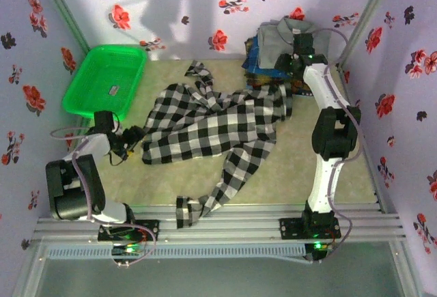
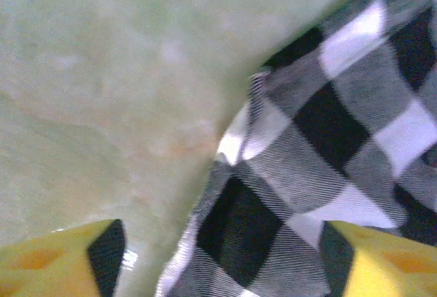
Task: Fold and stack the long sleeve shirts
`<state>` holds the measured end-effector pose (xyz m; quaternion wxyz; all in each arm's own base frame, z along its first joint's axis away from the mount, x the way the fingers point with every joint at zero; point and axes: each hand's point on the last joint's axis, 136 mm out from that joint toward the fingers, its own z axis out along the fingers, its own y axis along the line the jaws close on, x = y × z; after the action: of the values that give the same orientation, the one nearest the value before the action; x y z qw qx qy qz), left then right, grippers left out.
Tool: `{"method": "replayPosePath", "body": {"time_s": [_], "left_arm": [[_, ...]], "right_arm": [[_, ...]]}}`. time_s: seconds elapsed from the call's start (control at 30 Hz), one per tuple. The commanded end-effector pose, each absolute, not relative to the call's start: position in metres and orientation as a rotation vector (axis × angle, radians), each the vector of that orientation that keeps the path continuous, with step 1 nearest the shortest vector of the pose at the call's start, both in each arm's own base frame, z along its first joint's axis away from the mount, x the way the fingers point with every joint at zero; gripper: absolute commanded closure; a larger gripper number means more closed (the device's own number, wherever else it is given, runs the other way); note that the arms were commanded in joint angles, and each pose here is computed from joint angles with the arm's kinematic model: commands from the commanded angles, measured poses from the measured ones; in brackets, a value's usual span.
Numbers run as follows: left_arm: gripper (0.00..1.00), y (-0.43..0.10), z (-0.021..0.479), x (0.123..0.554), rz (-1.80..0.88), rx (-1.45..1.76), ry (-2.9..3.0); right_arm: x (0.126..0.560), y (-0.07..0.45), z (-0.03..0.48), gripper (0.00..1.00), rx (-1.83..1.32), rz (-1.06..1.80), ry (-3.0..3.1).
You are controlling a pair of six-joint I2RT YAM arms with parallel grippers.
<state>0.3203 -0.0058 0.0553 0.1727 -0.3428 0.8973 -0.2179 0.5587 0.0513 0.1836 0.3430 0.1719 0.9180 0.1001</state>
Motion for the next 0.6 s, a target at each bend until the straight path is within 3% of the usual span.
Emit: {"method": "replayPosePath", "body": {"time_s": [0.0, 0.13, 0.37, 0.43, 0.57], "left_arm": [[0.14, -0.018, 0.121, 0.324, -0.687, -0.902, 2.438], [0.13, -0.051, 0.154, 0.321, -0.73, -0.759, 2.424], [0.3, -0.107, 0.12, 0.348, -0.68, -0.516, 2.591], [0.32, -0.106, 0.099, 0.358, -0.646, -0.559, 2.612], [0.32, -0.093, 0.061, 0.36, -0.516, -0.637, 2.673]], "right_arm": [[0.5, 0.037, 0.211, 0.23, 0.528, 0.21, 2.391], [0.413, 0.071, 0.185, 0.22, 0.467, 0.376, 2.559], [0.304, 0.219, 0.108, 0.33, 0.136, 0.61, 2.82], [0.289, 0.228, 0.082, 0.4, 0.181, 0.55, 2.873], [0.266, 0.194, 0.046, 0.55, 0.292, 0.261, 2.94]]}}
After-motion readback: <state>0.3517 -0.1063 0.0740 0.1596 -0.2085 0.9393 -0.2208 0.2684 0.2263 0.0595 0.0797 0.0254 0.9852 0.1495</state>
